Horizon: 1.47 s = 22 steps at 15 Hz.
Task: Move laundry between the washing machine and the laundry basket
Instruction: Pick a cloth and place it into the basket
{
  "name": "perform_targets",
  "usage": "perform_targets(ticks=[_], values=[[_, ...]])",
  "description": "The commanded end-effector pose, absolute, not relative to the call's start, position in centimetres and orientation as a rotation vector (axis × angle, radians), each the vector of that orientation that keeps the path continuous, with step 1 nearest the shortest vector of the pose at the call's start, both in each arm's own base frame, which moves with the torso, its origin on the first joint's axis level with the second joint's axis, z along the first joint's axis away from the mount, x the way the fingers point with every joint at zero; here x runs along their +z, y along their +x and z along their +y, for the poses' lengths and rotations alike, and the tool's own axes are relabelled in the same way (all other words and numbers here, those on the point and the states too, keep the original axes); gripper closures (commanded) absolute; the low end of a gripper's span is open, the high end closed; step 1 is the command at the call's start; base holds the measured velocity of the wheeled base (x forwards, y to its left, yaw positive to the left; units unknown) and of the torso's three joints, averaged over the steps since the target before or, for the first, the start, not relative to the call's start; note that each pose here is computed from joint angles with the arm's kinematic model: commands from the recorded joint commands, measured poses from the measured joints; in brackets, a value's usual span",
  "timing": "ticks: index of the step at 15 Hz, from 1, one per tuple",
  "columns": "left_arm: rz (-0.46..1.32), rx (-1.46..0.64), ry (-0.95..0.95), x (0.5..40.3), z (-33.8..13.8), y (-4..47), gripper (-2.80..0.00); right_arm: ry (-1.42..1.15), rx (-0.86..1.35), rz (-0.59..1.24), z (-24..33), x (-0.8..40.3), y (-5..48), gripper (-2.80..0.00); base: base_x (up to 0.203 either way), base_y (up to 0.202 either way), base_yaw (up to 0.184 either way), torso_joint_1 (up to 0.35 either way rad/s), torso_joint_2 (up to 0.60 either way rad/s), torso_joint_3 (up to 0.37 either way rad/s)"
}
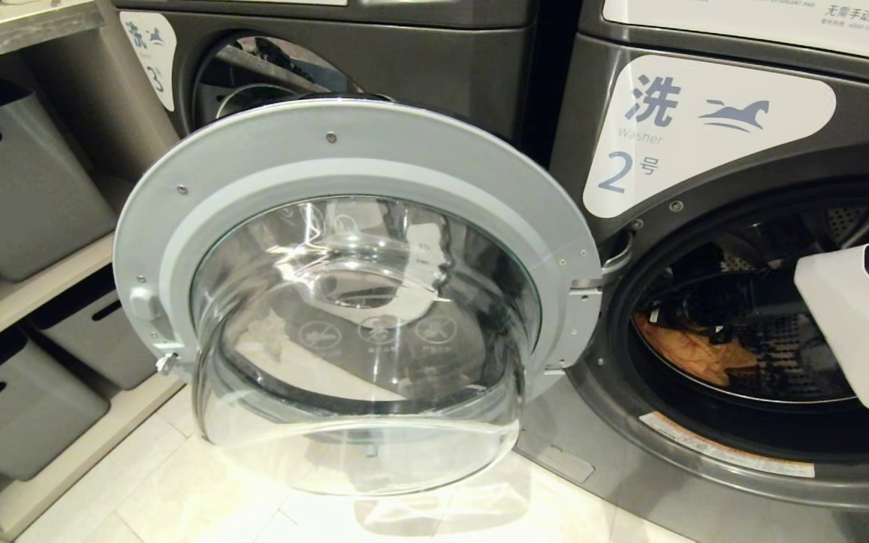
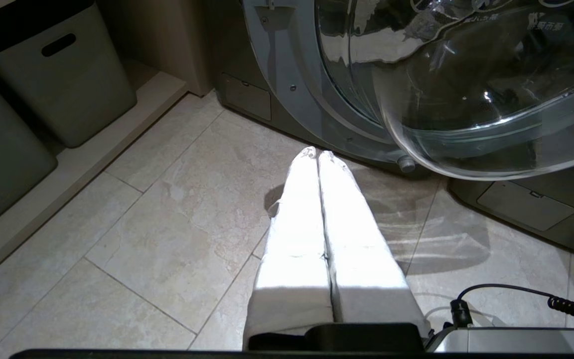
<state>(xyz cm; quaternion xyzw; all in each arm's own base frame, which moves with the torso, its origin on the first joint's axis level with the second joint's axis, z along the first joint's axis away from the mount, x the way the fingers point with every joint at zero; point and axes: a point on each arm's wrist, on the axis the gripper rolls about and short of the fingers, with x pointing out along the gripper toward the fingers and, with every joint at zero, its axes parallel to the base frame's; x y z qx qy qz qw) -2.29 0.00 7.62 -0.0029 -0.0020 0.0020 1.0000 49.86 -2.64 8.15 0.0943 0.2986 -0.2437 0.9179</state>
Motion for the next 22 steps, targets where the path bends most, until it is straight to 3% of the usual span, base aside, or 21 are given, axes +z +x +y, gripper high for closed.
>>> perform_targets(ticks=[1,6,14,15,22], values=[[-0.005,0.005,-0.006,7.6,0.0,-2.3,0.00,0.210,-0.513,0.647,-2.7,6.3,51.2,-2.80,0.000,0.000,0.000,0.000,0.00,0.000],[-0.005,0.005,-0.006,7.6,0.0,-2.3,0.00,0.263,-0.540,0.696,-2.6,1.8,51.8,-2.80,0.000,0.000,0.000,0.000,0.00,0.000],[-0.005,0.005,-0.006,7.6,0.0,-2.3,0.00,0.326,-0.544,0.557,-2.9,1.4,53.0,-2.80,0.000,0.000,0.000,0.000,0.00,0.000],[-0.005,0.005,-0.006,7.6,0.0,-2.3,0.00,0.329,-0.548,0.538,-3.0,1.2,53.1,0.00,0.000,0.000,0.000,0.000,0.00,0.000],[-0.005,0.005,-0.006,7.6,0.0,-2.3,0.00,0.335,-0.599,0.494,-5.3,2.8,52.9,0.00,0.000,0.000,0.000,0.000,0.00,0.000]])
